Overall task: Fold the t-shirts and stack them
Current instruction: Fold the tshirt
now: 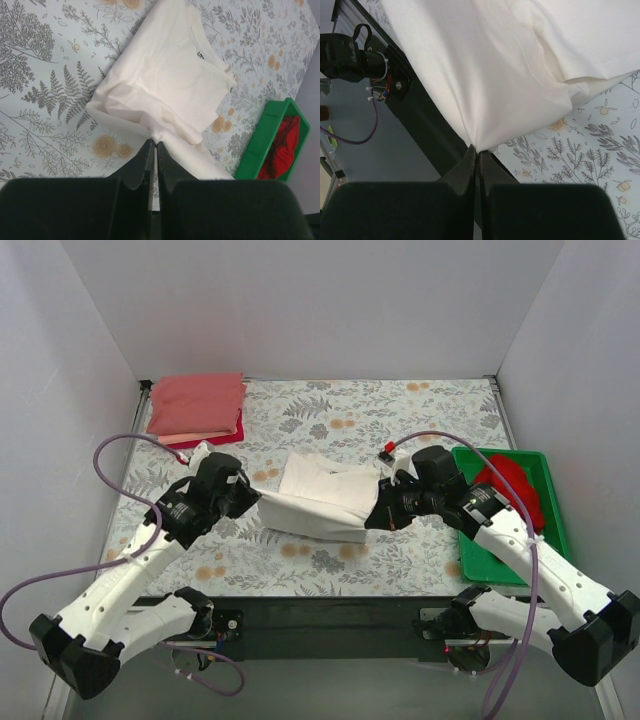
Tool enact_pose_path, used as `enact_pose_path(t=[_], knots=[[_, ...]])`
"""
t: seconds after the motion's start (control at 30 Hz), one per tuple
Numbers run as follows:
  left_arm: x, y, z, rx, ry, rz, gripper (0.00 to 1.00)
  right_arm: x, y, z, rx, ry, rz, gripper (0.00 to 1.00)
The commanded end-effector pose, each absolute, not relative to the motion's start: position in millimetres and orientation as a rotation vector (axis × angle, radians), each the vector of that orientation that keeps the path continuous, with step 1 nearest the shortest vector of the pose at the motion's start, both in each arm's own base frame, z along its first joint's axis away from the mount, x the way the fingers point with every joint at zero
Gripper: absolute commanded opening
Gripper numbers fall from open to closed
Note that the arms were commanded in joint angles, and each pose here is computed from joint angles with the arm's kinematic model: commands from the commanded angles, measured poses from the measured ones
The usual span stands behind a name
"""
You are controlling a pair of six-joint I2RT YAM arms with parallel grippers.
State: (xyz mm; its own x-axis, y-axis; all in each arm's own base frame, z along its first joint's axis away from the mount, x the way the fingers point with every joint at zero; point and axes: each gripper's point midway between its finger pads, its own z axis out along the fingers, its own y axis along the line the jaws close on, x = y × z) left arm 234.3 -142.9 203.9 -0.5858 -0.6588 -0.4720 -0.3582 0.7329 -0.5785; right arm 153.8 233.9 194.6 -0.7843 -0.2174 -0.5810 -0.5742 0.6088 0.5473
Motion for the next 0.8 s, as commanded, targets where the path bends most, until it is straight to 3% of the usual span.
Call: enact_pose_path(t=[0.0, 0.77], knots=[[270.2, -128.4, 230.9, -0.823, 2.069, -0.469, 0.0, 164.2, 234.7, 214.7, -0.683, 2.307, 1.052, 0.01], [396.3, -143.4, 203.5, -0.788, 2.056, -0.286, 0.0, 276.6, 222.2, 195.2, -0.556, 2.3, 1.133, 0.01]])
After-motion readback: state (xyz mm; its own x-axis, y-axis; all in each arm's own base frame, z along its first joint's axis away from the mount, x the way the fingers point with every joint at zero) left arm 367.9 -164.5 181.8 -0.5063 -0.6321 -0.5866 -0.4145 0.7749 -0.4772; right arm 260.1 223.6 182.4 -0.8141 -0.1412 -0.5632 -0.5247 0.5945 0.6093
